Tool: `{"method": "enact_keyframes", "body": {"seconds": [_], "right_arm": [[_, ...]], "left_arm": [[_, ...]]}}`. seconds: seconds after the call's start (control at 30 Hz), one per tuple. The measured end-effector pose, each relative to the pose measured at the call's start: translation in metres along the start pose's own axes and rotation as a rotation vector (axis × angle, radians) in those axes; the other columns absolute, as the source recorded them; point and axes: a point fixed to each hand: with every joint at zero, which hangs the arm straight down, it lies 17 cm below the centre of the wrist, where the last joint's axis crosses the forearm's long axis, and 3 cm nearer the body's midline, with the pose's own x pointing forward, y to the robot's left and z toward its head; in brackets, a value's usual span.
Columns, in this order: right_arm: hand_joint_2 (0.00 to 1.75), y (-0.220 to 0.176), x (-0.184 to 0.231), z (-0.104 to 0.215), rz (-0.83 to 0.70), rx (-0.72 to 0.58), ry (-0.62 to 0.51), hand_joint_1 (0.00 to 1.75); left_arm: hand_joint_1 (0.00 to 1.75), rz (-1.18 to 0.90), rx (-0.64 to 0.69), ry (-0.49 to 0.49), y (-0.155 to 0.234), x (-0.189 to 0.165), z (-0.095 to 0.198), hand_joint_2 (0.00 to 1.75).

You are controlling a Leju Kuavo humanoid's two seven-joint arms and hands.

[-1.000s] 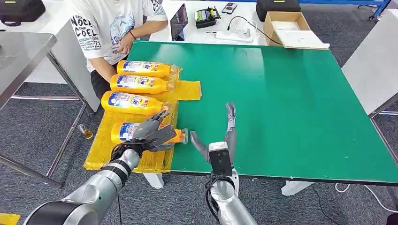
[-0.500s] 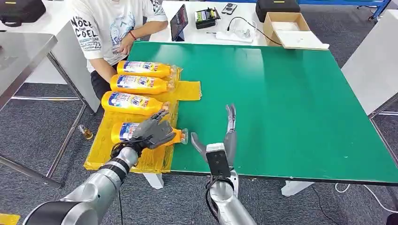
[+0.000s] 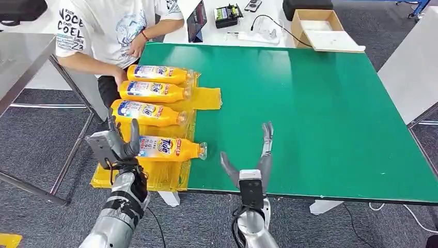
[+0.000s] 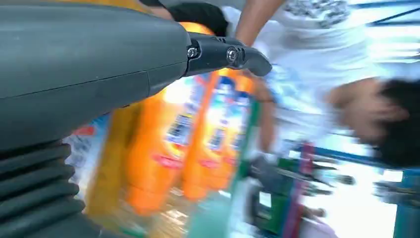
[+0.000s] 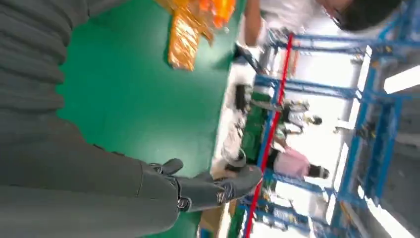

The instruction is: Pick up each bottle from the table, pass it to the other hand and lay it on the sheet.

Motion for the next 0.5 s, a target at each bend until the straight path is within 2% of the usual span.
{"method": "enact_keyframes", "body": {"seconds": [0.2,0.33,0.5], "right_arm": [[1.75,-0.063,0.028,0.002,0.038,-0.149,-0.053,0.00],[1.75,-0.095,0.043,0.007,0.095,-0.214,-0.081,0.00],[1.75,-0.118,0.052,0.010,0.126,-0.265,-0.092,0.00]], "left_arm": [[0.00,0.079,0.008,-0.185,-0.001,0.076,0.028,1.75],[0.00,0.072,0.026,-0.258,0.003,0.111,0.055,1.75],[0.00,0.077,0.030,-0.315,0.003,0.139,0.070,1.75]]}}
